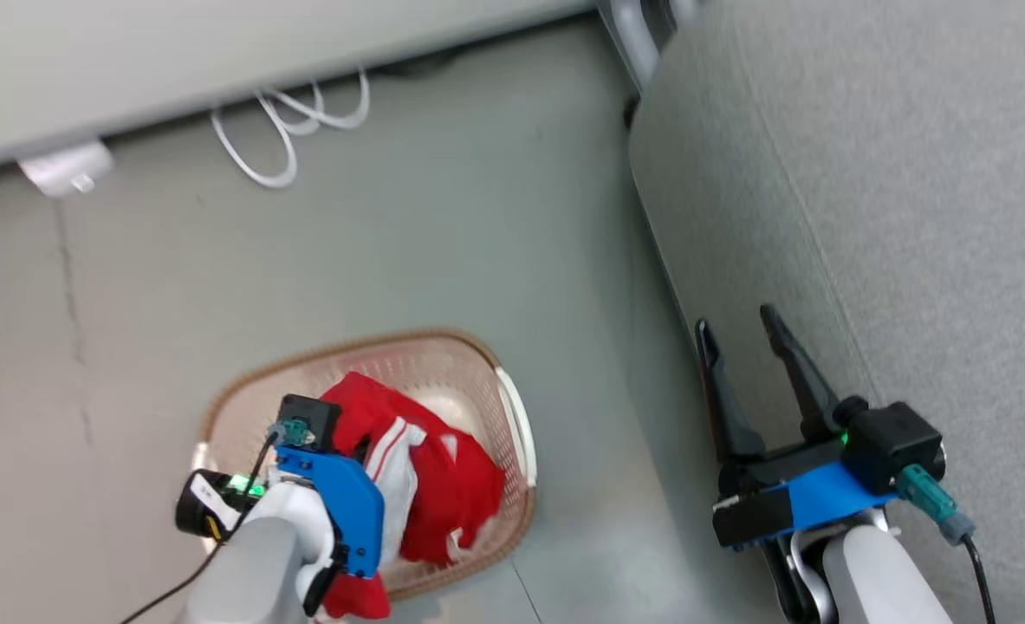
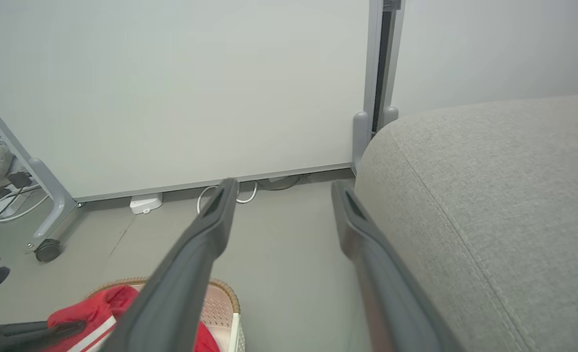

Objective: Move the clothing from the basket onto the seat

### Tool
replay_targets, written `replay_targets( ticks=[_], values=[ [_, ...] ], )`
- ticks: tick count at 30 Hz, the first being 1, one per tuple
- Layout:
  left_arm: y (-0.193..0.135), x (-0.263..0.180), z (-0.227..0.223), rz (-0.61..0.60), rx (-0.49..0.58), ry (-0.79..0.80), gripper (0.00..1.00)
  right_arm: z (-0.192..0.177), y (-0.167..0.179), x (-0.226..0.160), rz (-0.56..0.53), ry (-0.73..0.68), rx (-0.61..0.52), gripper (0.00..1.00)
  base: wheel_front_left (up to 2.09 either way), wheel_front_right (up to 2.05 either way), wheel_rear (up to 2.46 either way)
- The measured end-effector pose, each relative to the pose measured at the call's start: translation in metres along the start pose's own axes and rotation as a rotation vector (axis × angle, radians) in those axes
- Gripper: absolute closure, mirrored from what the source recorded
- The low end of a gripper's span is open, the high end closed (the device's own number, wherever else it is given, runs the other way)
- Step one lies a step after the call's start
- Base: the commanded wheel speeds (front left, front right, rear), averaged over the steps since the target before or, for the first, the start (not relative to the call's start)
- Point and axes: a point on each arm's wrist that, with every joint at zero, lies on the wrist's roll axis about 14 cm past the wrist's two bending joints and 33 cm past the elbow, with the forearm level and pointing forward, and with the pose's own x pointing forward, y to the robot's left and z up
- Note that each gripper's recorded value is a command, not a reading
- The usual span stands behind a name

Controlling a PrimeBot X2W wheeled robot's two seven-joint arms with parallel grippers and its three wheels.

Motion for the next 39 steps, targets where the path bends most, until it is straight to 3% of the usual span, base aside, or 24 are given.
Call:
replay_targets(
  ticks=[11,20,27,39],
  values=[
    [-0.063,-0.102,0.124,-0.106,0.050,-0.428,1.00,0.052,0.039,-0.041,0.092,-0.113,0.016,0.00,0.00,0.00,0.00],
    [-0.098,-0.176,0.203,-0.129,0.144,-0.665,1.00,0.073,0.068,-0.057,0.172,-0.165,0.016,0.00,0.00,0.00,0.00],
    [-0.114,-0.205,0.236,-0.133,0.189,-0.746,1.00,0.081,0.077,-0.061,0.201,-0.184,0.014,0.00,0.00,0.00,0.00],
    [-0.119,-0.188,0.226,-0.149,0.156,-0.696,1.00,0.076,0.080,-0.063,0.207,-0.168,0.022,0.00,0.00,0.00,0.00]
  ],
)
